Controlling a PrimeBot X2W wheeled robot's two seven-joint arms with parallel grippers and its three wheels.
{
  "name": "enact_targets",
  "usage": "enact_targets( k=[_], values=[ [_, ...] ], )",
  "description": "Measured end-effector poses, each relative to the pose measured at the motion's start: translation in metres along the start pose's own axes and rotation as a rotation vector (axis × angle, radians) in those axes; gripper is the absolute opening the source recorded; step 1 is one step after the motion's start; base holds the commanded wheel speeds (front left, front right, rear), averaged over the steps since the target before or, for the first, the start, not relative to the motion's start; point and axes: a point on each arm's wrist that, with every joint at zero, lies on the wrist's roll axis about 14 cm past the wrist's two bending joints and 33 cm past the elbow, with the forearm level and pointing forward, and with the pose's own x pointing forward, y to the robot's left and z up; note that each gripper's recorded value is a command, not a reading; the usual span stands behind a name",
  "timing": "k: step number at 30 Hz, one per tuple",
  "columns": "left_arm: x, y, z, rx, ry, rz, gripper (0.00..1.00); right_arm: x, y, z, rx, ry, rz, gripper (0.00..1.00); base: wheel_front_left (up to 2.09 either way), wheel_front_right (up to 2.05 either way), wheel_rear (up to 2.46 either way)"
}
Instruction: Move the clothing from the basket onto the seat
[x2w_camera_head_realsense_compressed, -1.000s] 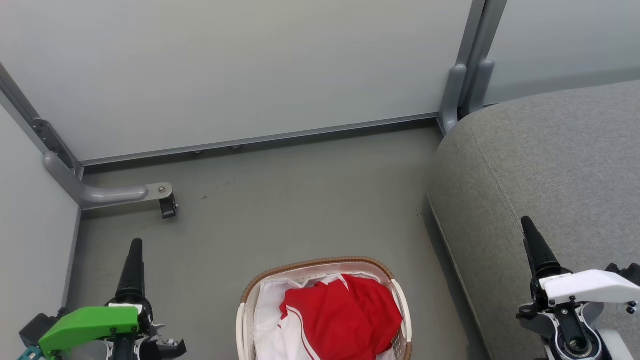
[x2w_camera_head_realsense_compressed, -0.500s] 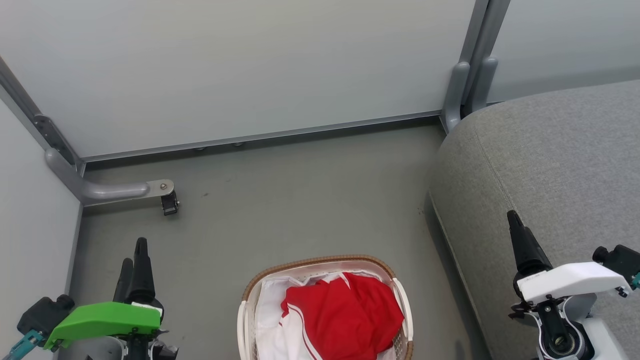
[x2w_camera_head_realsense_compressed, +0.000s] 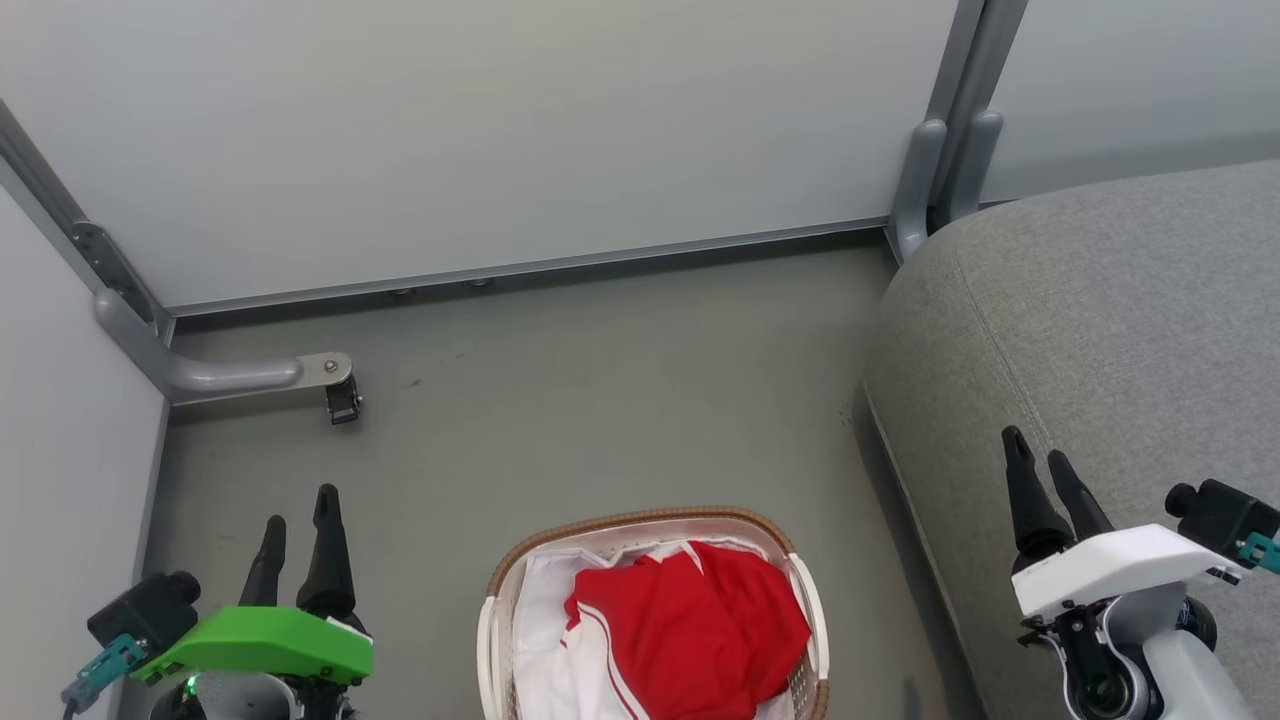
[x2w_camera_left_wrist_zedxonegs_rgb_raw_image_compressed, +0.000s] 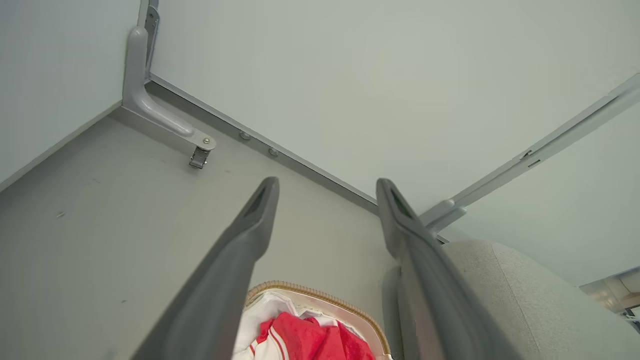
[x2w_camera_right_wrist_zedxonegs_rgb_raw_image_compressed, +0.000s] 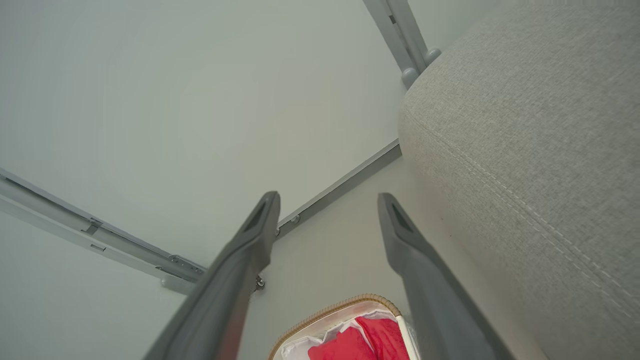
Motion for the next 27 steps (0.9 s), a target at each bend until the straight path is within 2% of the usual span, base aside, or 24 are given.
enact_targets(
  k=[14, 27],
  values=[
    [-0.001, 0.004, -0.008, 0.195, 0.022, -0.007, 1.0, 0.004, 0.003, -0.011, -0.186, 0.027, 0.024, 1.0, 0.0, 0.0, 0.0],
    [-0.003, 0.003, -0.009, 0.323, 0.016, -0.022, 1.0, 0.006, 0.01, -0.023, -0.334, 0.055, 0.07, 1.0, 0.0, 0.0, 0.0]
  ],
)
